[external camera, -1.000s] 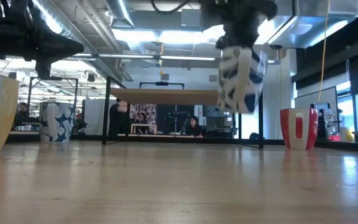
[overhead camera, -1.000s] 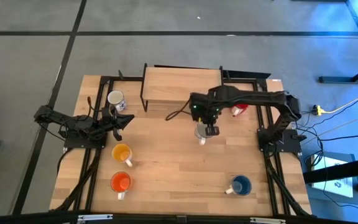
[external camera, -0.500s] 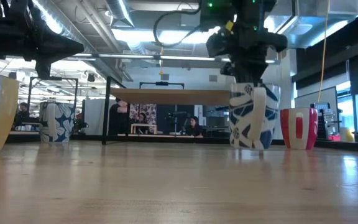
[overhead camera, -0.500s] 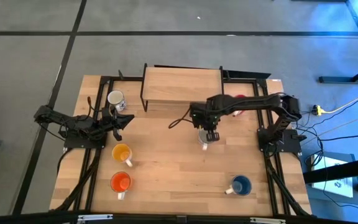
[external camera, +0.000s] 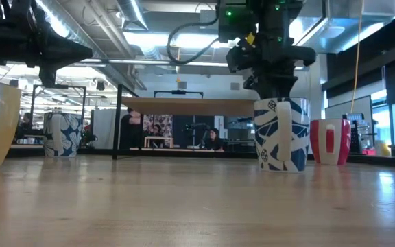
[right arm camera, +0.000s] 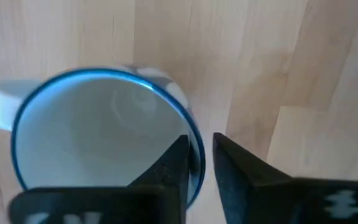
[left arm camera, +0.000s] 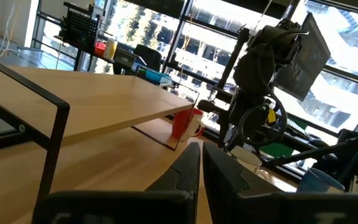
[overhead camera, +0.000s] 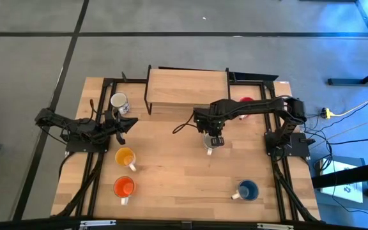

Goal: Place coffee mugs
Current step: Put the blue patterned mug on the shelf

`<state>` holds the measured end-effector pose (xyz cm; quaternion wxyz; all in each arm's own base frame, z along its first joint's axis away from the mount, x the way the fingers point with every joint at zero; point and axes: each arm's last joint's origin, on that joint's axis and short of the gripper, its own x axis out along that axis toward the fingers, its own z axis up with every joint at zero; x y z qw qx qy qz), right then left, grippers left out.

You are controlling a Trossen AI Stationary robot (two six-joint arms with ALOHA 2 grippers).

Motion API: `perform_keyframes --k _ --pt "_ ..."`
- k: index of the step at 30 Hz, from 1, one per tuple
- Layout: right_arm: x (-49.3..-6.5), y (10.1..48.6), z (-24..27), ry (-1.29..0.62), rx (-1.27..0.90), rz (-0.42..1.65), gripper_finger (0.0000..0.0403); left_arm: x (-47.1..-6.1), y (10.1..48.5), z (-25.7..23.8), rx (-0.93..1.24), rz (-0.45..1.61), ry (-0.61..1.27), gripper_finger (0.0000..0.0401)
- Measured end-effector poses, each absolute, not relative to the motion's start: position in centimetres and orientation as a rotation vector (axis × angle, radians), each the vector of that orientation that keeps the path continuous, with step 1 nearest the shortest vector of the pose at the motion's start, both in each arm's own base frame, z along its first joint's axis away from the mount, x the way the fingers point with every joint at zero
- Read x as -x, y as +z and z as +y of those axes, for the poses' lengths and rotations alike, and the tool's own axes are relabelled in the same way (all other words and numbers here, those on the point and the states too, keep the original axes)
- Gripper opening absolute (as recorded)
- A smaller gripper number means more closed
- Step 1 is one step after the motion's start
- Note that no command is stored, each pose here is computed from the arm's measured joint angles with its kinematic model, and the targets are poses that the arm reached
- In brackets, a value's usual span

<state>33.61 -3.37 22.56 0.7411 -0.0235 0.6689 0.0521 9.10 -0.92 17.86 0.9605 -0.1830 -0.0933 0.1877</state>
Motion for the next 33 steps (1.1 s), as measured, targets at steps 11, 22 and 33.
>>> perform_keyframes --k 11,22,33 --pt "-31.9 30.5 -0.3 0.105 -0.108 1.374 0.0155 -9.1 17.9 -0.9 0.371 -0.189 0.381 0.0014" --pt "-31.1 27.3 6.0 0.074 -0.006 1.357 0.0165 -9.1 17.9 -0.9 0.371 -0.189 0.380 0.0014" --pt "-30.7 22.7 5.6 -0.044 -0.094 1.358 0.0165 -9.1 17.9 -0.9 0.371 -0.189 0.380 0.0014"
